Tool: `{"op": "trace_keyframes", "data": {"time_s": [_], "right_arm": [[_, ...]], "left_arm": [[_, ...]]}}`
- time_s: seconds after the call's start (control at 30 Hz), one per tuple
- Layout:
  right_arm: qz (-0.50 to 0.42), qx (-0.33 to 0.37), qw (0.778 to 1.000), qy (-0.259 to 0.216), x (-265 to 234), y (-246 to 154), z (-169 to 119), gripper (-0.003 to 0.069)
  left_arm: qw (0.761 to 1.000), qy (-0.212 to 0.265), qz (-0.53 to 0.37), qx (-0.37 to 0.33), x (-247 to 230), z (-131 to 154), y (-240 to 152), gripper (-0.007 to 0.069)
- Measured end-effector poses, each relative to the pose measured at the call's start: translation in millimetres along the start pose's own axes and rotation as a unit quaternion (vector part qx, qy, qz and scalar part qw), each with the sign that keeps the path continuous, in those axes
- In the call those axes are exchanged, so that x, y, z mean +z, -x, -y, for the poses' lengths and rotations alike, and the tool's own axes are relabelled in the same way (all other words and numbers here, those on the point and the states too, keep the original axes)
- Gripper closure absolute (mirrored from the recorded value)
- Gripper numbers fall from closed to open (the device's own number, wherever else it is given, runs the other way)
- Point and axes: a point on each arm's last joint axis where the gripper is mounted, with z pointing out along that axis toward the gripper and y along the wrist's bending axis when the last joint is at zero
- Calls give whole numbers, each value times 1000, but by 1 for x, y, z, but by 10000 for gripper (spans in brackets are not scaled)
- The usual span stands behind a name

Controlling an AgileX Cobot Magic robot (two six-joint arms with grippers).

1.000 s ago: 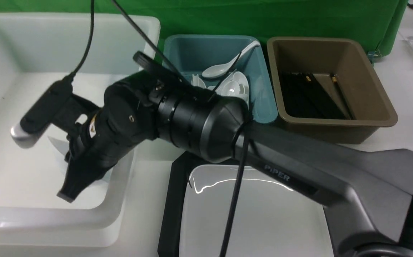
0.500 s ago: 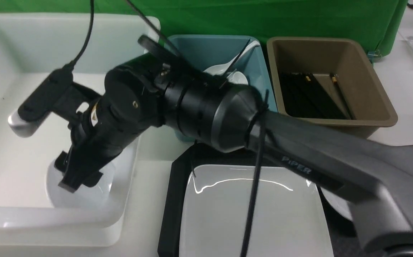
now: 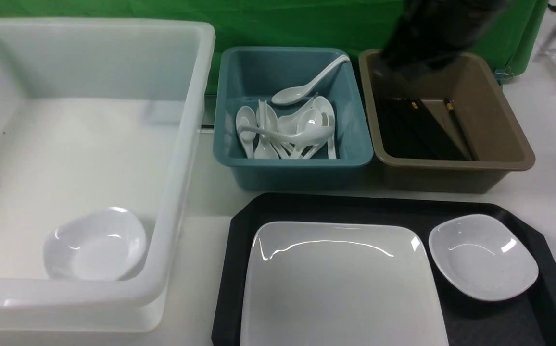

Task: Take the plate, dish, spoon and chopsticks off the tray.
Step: Use the right arm to grab a small plate from the dinner plate

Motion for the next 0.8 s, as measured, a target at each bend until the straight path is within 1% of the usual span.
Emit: {"op": "trace_keyframes", "data": {"time_s": [0.03, 0.07, 0.1, 0.13, 0.17, 0.23, 0.27, 0.3, 0.37, 0.4, 0.47, 0.57, 0.8], "right_arm": [[-34, 30, 999, 12, 10, -22, 13, 625], [-62, 46, 997, 16, 19, -39, 20, 612], [-93, 59, 994, 22, 30, -56, 24, 578], [-105, 63, 992, 24, 35, -63, 25, 570], [-135, 70, 988, 30, 46, -80, 25, 526], [-186, 60, 979, 50, 77, -113, 16, 384], [-194, 53, 978, 56, 88, -124, 12, 319], [-196, 43, 978, 61, 101, -135, 6, 243], [-178, 21, 982, 60, 121, -149, -2, 130], [-170, 17, 984, 58, 127, -154, -5, 106], [-157, 13, 986, 52, 137, -163, -8, 95], [-143, 3, 989, 45, 146, -171, -10, 111], [-130, -3, 991, 40, 163, -172, -10, 127]], "left_arm": [[1000, -2, -1, 4, 0, 1, 0, 613], [1000, -3, -2, 6, 0, 1, 0, 613], [1000, -3, -2, 6, 0, 1, 0, 613], [1000, -3, -2, 6, 0, 1, 0, 613], [1000, -3, -2, 7, 0, 1, 0, 613], [1000, -2, -2, 7, 0, 1, 0, 613], [1000, -3, -2, 8, 0, 1, -1, 613], [1000, -3, -2, 8, 0, 2, -1, 613], [1000, -1, 0, 11, 0, 1, 0, 613], [1000, 0, 1, 11, 0, 1, 0, 613], [1000, 2, 1, 12, 0, 1, 0, 613], [1000, 3, 3, 13, 0, 1, 0, 613], [1000, 3, 5, 13, 0, 1, 1, 613]]}}
